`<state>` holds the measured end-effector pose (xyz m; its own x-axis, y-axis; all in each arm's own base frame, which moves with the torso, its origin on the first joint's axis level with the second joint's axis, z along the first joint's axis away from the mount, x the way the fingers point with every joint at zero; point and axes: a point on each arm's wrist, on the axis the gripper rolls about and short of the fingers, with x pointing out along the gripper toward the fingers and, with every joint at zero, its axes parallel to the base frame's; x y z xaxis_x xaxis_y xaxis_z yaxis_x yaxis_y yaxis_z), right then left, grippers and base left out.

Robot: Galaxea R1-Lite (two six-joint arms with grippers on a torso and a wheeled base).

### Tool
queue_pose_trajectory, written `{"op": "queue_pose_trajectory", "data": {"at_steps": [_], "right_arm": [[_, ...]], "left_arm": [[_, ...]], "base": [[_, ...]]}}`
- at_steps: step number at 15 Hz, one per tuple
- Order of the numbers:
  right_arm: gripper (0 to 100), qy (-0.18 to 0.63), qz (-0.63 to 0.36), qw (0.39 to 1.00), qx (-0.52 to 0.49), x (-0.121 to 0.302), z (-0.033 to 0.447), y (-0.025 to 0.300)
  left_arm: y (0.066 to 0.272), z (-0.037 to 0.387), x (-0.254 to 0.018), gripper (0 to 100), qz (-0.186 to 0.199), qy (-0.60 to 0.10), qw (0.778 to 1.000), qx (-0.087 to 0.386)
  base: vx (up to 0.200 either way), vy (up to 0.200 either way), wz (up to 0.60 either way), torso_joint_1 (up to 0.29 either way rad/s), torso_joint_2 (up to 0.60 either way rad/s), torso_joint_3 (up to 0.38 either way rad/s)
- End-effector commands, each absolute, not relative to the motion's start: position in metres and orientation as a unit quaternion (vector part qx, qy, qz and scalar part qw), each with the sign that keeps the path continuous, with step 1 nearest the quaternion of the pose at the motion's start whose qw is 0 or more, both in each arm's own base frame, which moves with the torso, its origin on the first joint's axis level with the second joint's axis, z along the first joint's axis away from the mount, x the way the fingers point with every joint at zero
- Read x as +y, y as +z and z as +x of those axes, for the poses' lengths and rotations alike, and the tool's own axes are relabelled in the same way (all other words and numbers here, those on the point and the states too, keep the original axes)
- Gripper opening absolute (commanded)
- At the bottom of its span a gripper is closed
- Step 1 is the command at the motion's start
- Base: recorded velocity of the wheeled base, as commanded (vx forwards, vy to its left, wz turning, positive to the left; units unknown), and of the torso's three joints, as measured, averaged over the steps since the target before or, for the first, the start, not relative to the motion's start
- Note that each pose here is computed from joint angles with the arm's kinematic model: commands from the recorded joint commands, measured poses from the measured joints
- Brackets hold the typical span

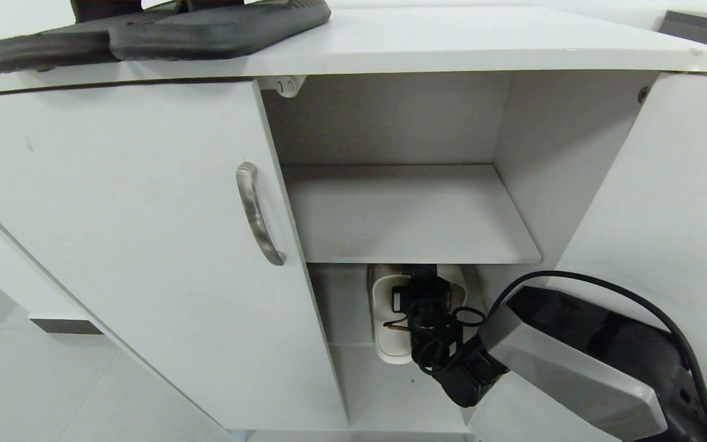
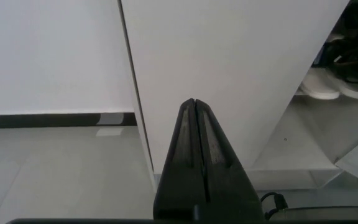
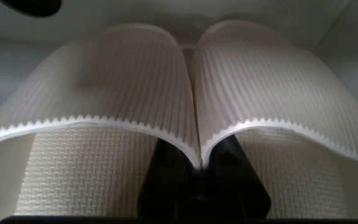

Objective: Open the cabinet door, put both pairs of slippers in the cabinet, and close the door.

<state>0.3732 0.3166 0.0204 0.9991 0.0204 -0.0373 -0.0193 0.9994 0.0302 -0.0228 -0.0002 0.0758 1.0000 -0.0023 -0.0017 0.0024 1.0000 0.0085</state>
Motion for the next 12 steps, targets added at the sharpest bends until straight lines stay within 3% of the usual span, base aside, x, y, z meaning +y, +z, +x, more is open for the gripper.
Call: {"op": "queue_pose_trajectory", "data": {"at_steps": [1, 5, 6, 12], "right_arm": [[0, 0.01, 0.018, 1.0, 0.015, 0.318, 0.386, 0.013], [0, 0.009, 0.015, 1.0, 0.02, 0.322, 0.393, 0.006], [100, 0.009, 0.015, 1.0, 0.02, 0.322, 0.393, 0.006], [100, 0.04, -0.006, 0.999, -0.011, 0.31, 0.357, 0.021]], "left_arm": [[0.076, -0.023, 0.0, 0, 0.005, -0.001, 1.0, 0.002], [0.076, -0.023, 0.0, 0, 0.003, -0.001, 1.0, 0.001], [0.076, -0.023, 0.0, 0, 0.003, -0.001, 1.0, 0.002], [0.076, -0.023, 0.0, 0, 0.002, -0.002, 1.0, 0.002]], "base": [[0.0, 0.0, 0.0, 0.0, 0.0, 0.0], [0.0, 0.0, 0.0, 0.0, 0.0, 0.0], [0.0, 0.0, 0.0, 0.0, 0.0, 0.0], [0.0, 0.0, 0.0, 0.0, 0.0, 0.0]]}}
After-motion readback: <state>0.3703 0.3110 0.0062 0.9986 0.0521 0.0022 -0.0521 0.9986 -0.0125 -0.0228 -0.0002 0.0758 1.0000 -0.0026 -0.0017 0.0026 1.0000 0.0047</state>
